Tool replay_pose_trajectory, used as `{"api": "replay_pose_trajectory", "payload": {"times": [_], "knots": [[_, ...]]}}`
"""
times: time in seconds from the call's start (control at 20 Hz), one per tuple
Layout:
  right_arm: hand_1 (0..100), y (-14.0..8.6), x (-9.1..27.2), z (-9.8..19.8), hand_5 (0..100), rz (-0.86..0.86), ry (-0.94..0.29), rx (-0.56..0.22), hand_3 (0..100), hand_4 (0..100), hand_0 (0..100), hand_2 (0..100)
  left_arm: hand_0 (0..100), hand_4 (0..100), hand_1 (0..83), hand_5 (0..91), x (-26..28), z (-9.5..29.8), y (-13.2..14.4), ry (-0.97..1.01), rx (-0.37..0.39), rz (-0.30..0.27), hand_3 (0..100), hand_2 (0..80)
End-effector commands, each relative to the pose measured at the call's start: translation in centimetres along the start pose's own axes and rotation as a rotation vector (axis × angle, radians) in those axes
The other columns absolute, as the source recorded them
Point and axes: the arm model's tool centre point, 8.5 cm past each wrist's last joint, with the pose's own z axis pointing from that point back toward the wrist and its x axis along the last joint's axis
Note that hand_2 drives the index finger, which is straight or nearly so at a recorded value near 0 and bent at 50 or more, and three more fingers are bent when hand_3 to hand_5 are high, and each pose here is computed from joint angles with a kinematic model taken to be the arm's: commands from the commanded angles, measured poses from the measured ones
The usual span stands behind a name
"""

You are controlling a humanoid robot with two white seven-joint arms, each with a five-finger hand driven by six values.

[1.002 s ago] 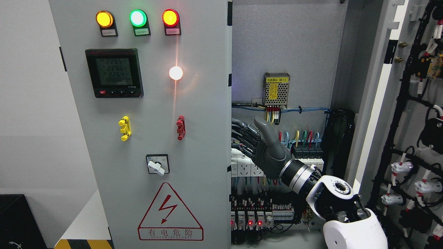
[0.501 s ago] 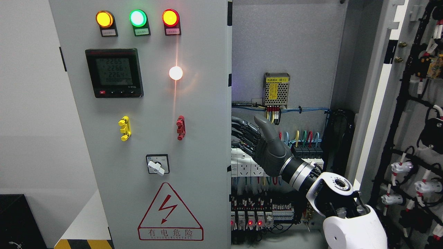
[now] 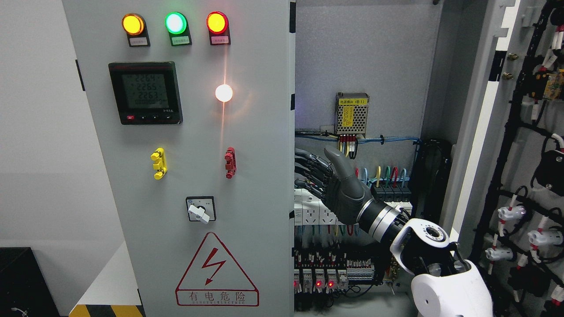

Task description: Open door with both hands

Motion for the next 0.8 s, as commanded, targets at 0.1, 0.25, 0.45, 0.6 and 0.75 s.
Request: {"api": "replay_pose_trajectory", "payload": {"times": [0.1,0.25,0.45,0.6,0.75], "knots": [[0,-0.15,0.43,-0.08,0,0.002,-0.002,0.028,0,0,19,0,0,0,0.0,0.0,-0.23,0.03,-0.05,0.006,-0.003,-0.032,0,0.0],[0,0.2,0.46,-0.09,0,0.004,-0.002,0.072,0,0,19,0,0,0,0.0,0.0,-0.23,0.03,-0.05,0.006,-0.003,-0.034,0,0.0],[0,0.23,0.3,-0.12,0,-0.001,0.003,0.085,0,0,19,0,0,0,0.0,0.0,-0.23,0.03,-0.05,0.006,-0.003,-0.032,0,0.0],[0,0.15,0.22,-0.11,0,-0.004,0.007,0.103,0,0,19,0,0,0,0.0,0.0,-0.23,0.03,-0.05,0.006,-0.003,-0.032,0,0.0],[0,0.24,0.36,-0.23,0,-0.001,0.008,0.11,0,0,19,0,0,0,0.0,0.0,-0.23,0.03,-0.05,0.006,-0.003,-0.032,0,0.0]]}}
